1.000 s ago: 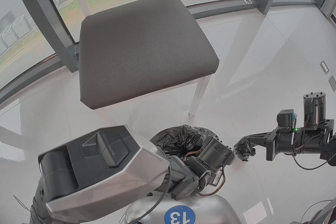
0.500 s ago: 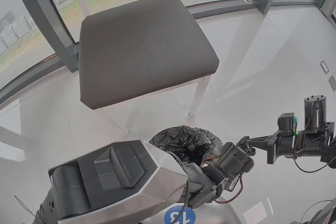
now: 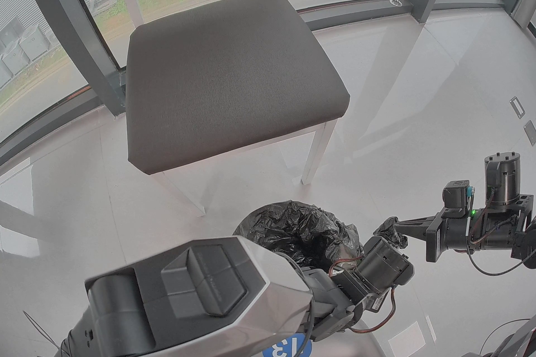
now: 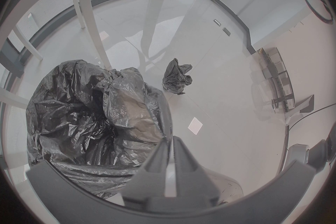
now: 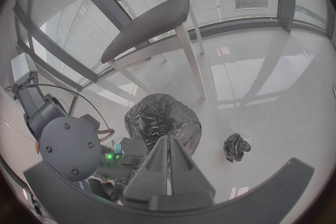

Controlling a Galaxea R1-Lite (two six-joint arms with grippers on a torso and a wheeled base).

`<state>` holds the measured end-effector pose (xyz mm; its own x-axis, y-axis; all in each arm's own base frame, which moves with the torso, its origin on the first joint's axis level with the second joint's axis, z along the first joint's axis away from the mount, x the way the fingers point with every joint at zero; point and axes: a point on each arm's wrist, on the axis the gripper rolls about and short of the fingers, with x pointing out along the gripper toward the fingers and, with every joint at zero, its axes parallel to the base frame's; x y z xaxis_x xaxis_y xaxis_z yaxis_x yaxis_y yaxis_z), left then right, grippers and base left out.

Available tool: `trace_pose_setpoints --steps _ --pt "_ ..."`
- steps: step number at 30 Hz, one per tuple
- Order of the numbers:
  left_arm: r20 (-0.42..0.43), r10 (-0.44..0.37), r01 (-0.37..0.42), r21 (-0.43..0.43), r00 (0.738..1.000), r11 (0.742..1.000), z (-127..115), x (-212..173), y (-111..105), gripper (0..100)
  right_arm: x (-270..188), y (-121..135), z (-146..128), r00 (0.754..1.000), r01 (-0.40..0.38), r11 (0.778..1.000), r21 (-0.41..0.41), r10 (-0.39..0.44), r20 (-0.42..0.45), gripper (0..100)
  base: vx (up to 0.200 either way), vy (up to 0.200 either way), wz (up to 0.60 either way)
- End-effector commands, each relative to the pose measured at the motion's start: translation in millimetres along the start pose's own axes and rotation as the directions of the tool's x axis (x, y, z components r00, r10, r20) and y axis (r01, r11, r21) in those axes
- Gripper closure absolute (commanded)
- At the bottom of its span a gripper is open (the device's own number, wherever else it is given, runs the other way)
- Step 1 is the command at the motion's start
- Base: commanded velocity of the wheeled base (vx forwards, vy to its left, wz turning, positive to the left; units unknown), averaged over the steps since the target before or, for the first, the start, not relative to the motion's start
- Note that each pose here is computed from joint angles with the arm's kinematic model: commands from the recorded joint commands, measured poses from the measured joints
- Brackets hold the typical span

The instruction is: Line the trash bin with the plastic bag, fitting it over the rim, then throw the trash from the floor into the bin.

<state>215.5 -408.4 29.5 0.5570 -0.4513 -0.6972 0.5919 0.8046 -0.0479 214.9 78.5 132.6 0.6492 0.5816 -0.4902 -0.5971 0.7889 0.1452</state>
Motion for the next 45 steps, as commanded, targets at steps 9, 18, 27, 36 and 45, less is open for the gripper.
trace_pose_setpoints --steps 9,18,27,36,45 --pt "0.019 0.043 -0.043 -0.006 0.999 0.999 3.5 -7.2 5.1 0 0.0 -0.3 -2.9 1.0 0.007 1.0 0.002 -0.007 -0.01 100 0.0 0.0 0.0" --pt "0.08 0.171 -0.159 -0.131 0.982 0.978 26.1 -47.7 45.3 0 -0.7 0.2 -5.2 1.0 0.016 1.0 -0.003 -0.016 -0.022 100 0.0 0.0 0.0" --pt "0.001 0.229 -0.226 -0.167 0.973 0.96 19.8 -68.5 85.2 0 2.4 -4.7 -7.4 0.989 0.139 0.989 0.041 -0.137 -0.046 100 0.0 0.0 0.0" --pt "-0.057 0.201 -0.209 -0.23 0.978 0.95 -23.8 -43.3 87.6 0 8.1 5.3 -4.0 0.97 0.204 0.979 0.005 -0.201 -0.139 100 0.0 0.0 0.0" --pt "0.006 0.178 -0.171 -0.243 0.984 0.955 -53.1 0.7 83.8 0 12.2 19.0 1.3 0.968 0.213 0.977 -0.026 -0.214 -0.13 100 0.0 0.0 0.0"
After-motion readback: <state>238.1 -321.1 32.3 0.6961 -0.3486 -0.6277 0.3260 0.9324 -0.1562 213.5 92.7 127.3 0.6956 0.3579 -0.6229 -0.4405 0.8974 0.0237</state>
